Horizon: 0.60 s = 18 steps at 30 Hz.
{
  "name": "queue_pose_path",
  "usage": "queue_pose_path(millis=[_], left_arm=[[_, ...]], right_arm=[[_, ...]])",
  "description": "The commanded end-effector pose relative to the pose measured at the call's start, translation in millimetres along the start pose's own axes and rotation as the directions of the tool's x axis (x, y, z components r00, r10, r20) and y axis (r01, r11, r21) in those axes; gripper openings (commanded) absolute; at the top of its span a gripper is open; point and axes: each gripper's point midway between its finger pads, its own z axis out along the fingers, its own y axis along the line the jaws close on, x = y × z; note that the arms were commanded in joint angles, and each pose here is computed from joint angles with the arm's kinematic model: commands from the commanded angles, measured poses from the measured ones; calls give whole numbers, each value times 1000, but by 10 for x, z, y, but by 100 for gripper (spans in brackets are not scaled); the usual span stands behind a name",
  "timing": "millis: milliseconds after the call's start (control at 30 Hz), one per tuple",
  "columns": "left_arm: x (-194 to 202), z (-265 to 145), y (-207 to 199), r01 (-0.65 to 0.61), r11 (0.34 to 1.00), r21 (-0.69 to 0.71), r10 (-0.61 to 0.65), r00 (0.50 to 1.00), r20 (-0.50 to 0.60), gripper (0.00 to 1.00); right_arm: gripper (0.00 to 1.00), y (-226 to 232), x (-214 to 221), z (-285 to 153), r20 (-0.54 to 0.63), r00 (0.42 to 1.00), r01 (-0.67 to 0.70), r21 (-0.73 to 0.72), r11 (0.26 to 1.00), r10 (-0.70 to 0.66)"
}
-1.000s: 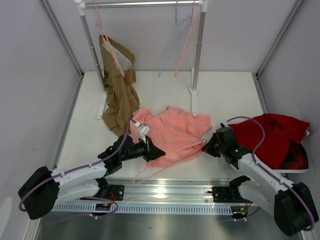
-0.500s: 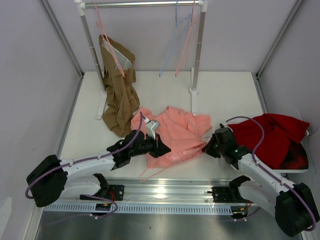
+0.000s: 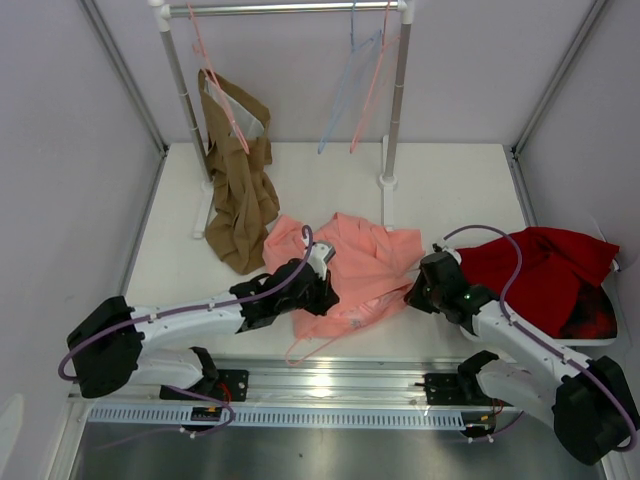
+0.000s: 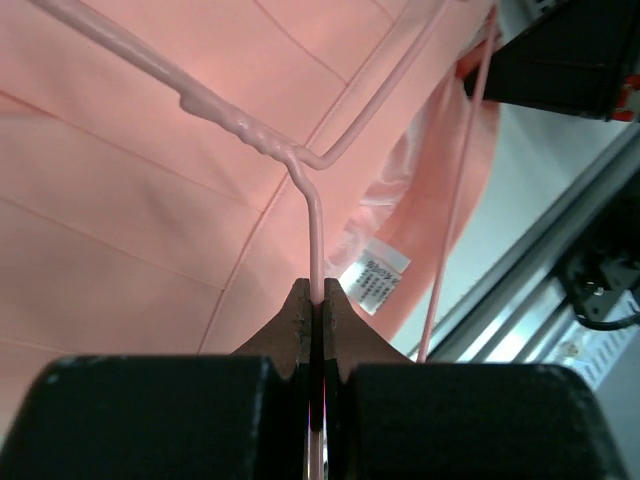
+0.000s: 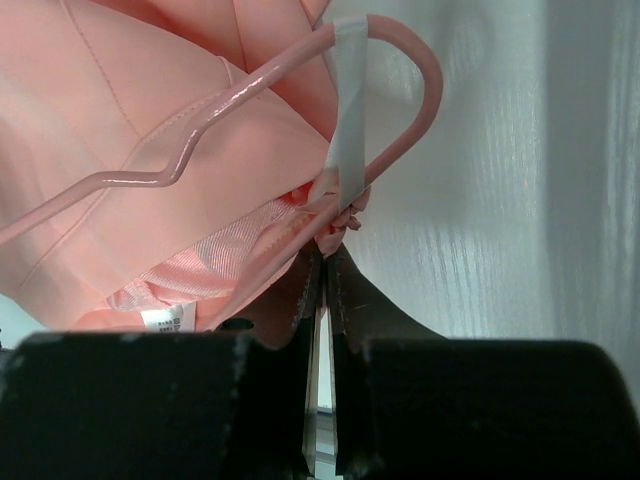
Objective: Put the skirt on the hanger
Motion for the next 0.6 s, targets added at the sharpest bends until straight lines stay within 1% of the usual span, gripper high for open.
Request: queue_pose_path(millis=[0,67,100,133,200,233,300,333,400,433,567], left_arm=[[-62,-19,76,-51,995,-90,51,999,-2,0],[-54,-23,91,-52,994,-101,52,999,-5,0],[-53,-14,81,-54,993,-101,54,999,-6,0],[-46,-10,79,-57,993,-101,56,998,-10,0],[-29,5,72,-59,993,-102,58,998,-16,0],[-21,18,72,-61,993,-105,59,998,-20,0],[-11,31,60,-64,992,-105,62,998,-22,0],[-19,32,51,-62,993,-104,61,998,-19,0],[-2,44,58,-64,992,-107,62,998,-23,0],[-3,46,53,-63,992,-105,60,998,-24,0],[-3,45,53,-64,992,-105,62,998,-22,0]], right_arm=[[0,154,-137,-32,34,999,17,-21,1000,-16],[4,75,-104,-7,27,1000,16,22,1000,-16],[8,54,-110,-6,28,999,15,36,999,-16],[19,21,-92,-7,22,1000,17,53,998,-18],[28,12,-103,-11,22,999,23,64,998,-24],[36,5,-94,-13,17,1000,25,68,997,-26],[41,13,-112,-35,23,999,31,70,997,-33],[45,18,-129,-57,26,999,31,74,997,-33],[47,27,-165,-97,41,998,35,77,996,-38],[46,47,-192,-130,48,998,34,75,997,-38],[38,140,-336,-259,100,994,35,48,998,-40]])
